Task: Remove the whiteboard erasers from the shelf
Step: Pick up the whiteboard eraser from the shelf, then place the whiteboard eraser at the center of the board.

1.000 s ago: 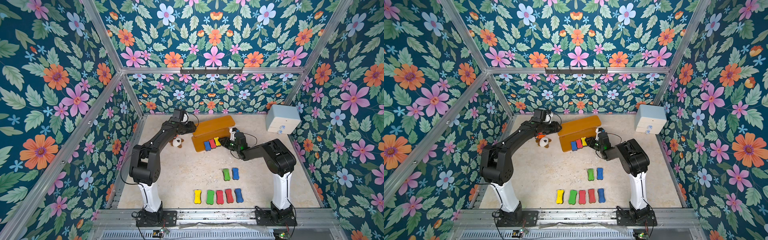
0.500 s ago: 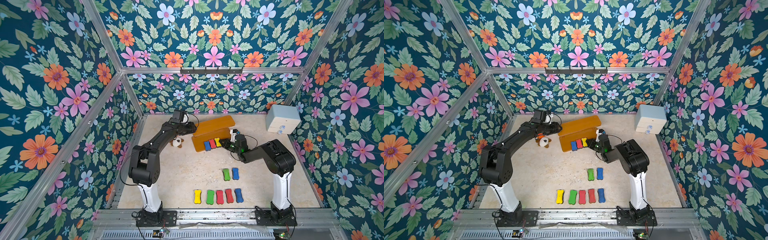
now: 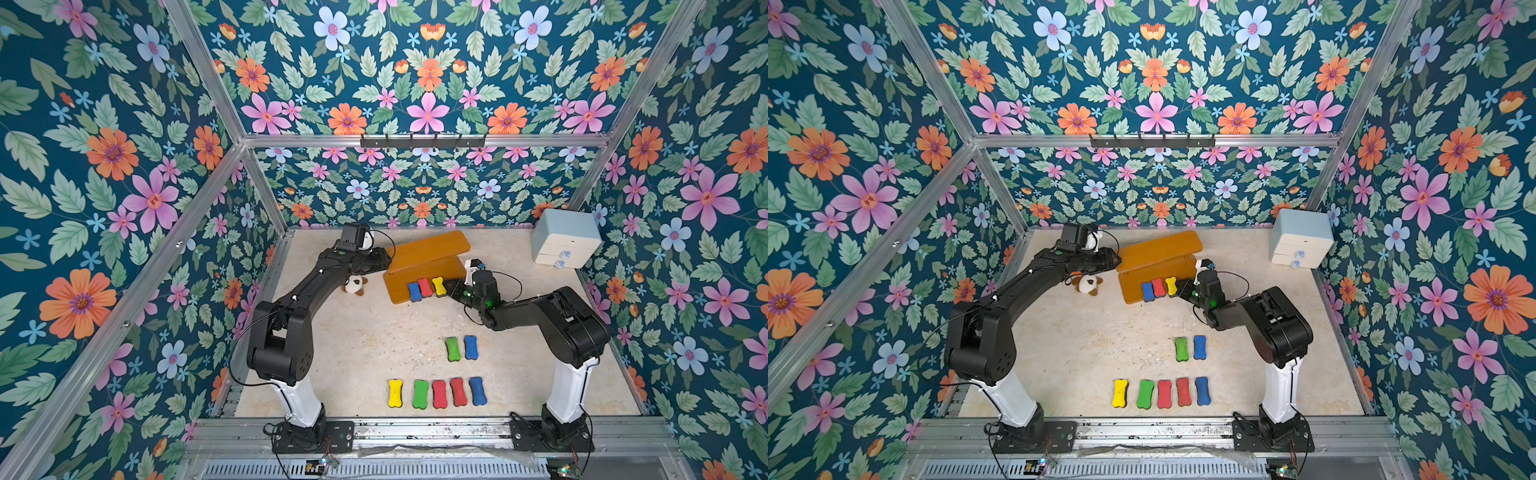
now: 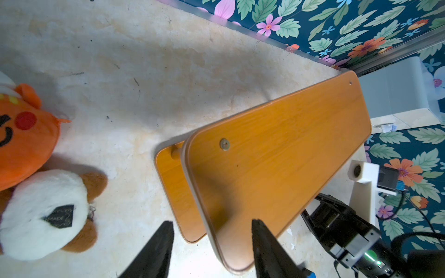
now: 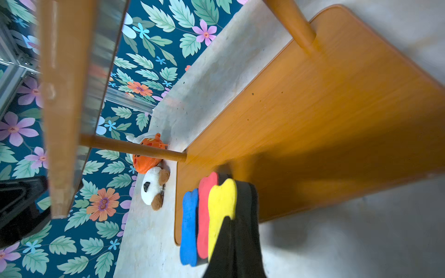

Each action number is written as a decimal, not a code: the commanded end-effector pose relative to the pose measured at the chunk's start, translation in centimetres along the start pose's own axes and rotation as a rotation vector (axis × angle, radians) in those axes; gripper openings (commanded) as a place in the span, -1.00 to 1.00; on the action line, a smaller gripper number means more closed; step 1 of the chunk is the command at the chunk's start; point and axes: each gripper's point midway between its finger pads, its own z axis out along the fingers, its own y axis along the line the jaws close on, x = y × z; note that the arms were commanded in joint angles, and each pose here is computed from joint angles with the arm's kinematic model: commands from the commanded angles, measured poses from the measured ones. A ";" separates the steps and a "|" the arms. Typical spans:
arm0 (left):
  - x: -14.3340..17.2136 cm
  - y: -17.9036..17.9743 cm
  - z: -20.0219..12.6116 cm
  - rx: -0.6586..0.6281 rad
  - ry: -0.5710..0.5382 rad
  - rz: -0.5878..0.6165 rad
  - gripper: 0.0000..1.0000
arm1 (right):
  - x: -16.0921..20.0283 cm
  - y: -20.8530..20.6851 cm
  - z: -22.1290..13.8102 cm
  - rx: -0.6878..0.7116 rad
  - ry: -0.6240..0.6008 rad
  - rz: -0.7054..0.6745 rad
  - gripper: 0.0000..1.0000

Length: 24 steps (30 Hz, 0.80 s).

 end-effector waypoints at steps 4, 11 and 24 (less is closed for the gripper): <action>2.5 0.2 -1.4 0.026 0.013 -0.015 0.16 | 1.7 0.5 -4.3 0.124 -0.091 0.034 -1.00; 4.4 -0.2 -2.5 0.065 0.026 -0.008 0.17 | 8.0 2.8 -10.5 0.212 -0.120 0.051 -1.00; 4.5 -1.2 -3.4 0.115 0.005 0.003 0.18 | 16.2 2.2 -11.8 0.273 0.002 0.070 -1.00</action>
